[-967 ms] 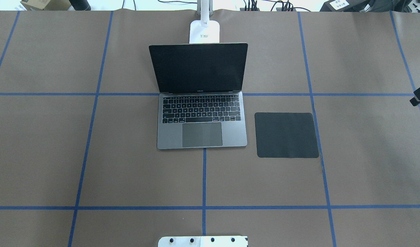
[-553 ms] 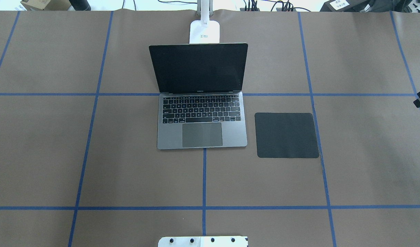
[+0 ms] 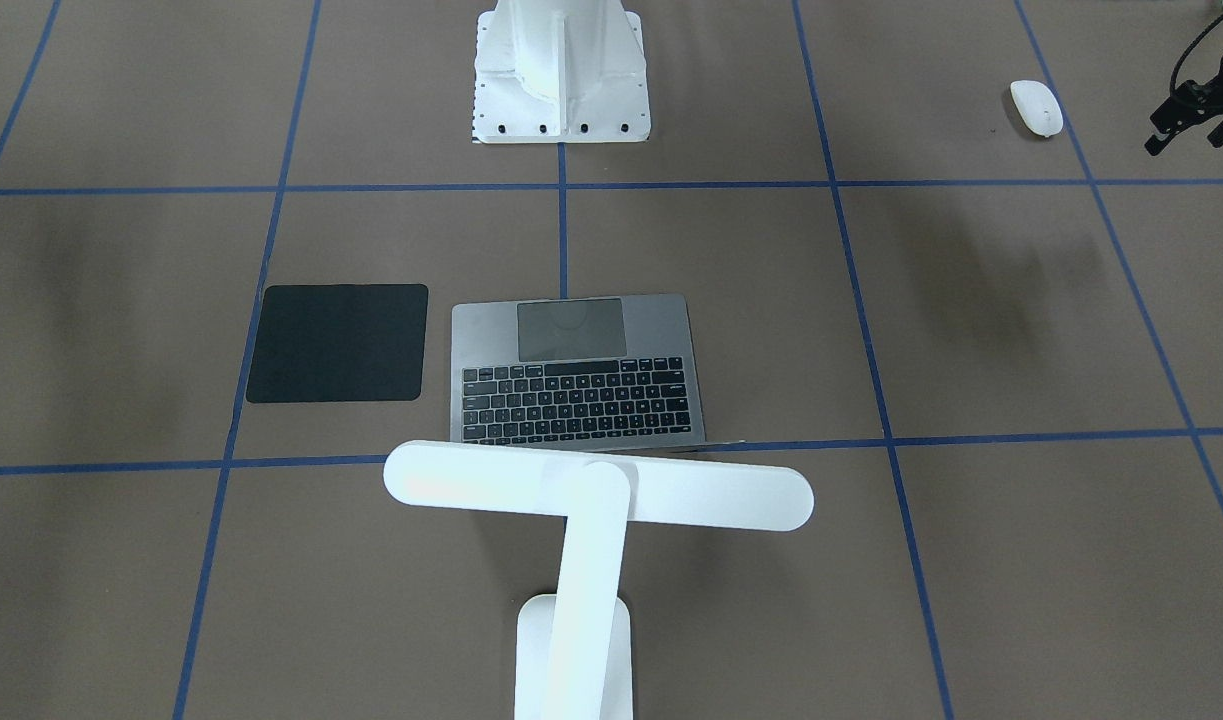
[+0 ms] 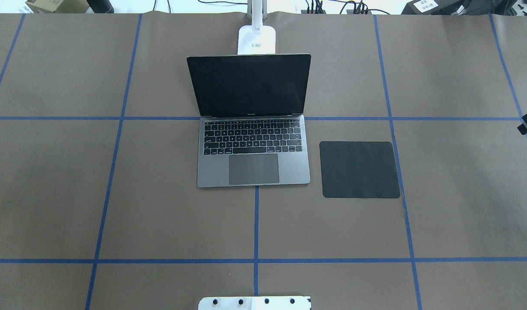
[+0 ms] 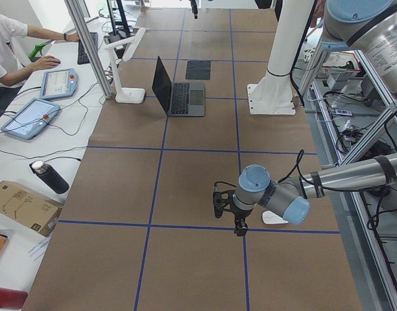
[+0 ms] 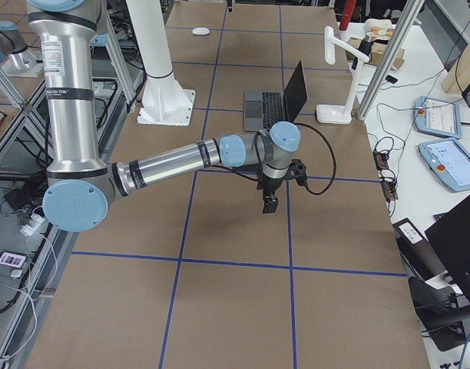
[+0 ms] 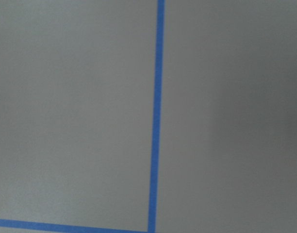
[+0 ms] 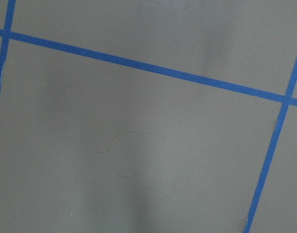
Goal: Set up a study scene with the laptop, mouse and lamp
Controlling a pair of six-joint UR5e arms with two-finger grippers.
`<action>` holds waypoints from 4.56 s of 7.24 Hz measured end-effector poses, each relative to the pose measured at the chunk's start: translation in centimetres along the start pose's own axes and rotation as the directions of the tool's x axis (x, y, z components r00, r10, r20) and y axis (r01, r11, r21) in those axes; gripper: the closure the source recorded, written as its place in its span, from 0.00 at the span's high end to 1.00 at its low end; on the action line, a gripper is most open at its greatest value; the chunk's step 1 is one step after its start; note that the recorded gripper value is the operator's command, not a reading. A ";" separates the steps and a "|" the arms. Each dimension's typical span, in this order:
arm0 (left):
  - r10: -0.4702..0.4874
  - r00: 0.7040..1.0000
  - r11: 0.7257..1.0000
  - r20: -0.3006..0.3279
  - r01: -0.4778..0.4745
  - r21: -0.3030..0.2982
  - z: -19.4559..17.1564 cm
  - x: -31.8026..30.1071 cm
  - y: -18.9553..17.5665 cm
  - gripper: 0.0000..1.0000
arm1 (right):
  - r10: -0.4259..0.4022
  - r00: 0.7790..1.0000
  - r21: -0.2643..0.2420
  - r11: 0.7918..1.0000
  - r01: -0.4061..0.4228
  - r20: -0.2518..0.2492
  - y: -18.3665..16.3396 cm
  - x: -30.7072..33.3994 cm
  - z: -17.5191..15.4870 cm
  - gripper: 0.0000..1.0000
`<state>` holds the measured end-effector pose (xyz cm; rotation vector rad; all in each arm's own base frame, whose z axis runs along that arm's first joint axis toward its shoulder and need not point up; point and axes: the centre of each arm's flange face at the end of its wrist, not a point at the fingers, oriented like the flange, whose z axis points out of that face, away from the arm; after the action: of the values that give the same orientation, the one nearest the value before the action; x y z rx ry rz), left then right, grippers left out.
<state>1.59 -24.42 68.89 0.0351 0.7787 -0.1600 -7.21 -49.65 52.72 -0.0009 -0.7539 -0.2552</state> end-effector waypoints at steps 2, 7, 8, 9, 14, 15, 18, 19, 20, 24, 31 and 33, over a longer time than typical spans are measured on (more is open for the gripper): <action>-0.012 1.000 1.000 -0.010 0.012 0.008 0.6 -1.6 1.5 1.00 | -0.006 1.000 0.005 1.000 0.006 0.000 -0.2 -0.2 -0.2 0.98; -0.053 0.998 0.998 -0.016 0.052 -0.016 1.3 -3.0 4.0 1.00 | -0.017 1.000 0.013 1.000 0.017 0.000 -0.4 -0.6 -0.5 0.98; -0.050 0.999 0.999 -0.019 0.050 -0.022 1.7 -2.7 3.7 1.00 | -0.018 1.000 0.014 1.000 0.018 -0.002 -0.4 -0.6 -0.5 0.98; -0.041 0.999 0.999 -0.024 0.041 -0.023 2.6 -2.1 2.7 1.00 | -0.021 1.000 0.014 1.000 0.021 -0.007 -0.4 -0.6 -0.6 0.98; -0.047 0.997 0.999 -0.055 0.046 -0.011 7.5 3.0 1.0 1.00 | -0.024 1.000 0.014 1.000 0.024 -0.014 -0.4 -0.5 -0.5 0.98; -0.051 0.997 0.999 -0.064 0.051 -0.016 7.4 2.9 2.0 1.00 | -0.023 1.000 0.013 1.000 0.024 -0.014 -0.4 -0.5 -0.5 0.98; -0.083 0.994 0.993 -0.078 0.076 -0.086 7.0 2.2 5.7 1.00 | -0.021 1.000 0.008 1.000 0.021 -0.013 -0.3 -0.5 -0.2 0.98; -0.101 0.992 0.989 -0.080 0.091 -0.119 7.4 2.8 6.6 1.00 | -0.022 1.000 0.006 1.000 0.023 -0.013 -0.3 -0.5 -0.1 0.98; -0.121 0.989 0.985 -0.079 0.109 -0.137 7.7 3.2 7.0 1.00 | -0.024 1.000 0.004 1.000 0.024 -0.013 -0.4 -0.5 -0.1 0.98; -0.183 0.982 0.966 -0.051 0.169 -0.196 8.6 4.2 8.5 1.00 | -0.026 1.000 0.000 1.000 0.026 -0.010 -0.4 -0.8 0.2 0.98; -0.097 0.994 0.960 -0.047 0.081 -0.268 8.8 4.5 11.9 1.00 | -0.032 0.999 -0.010 0.999 0.032 -0.007 -0.6 -1.4 0.7 0.98; -0.089 0.995 0.954 -0.036 0.075 -0.290 9.7 5.4 12.6 1.00 | -0.034 0.999 -0.013 0.999 0.034 -0.007 -0.6 -1.5 0.8 0.98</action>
<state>14.13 -13.52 71.66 -0.2711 0.8467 -0.1231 -8.92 -49.81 52.27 0.0008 -0.7455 -0.2917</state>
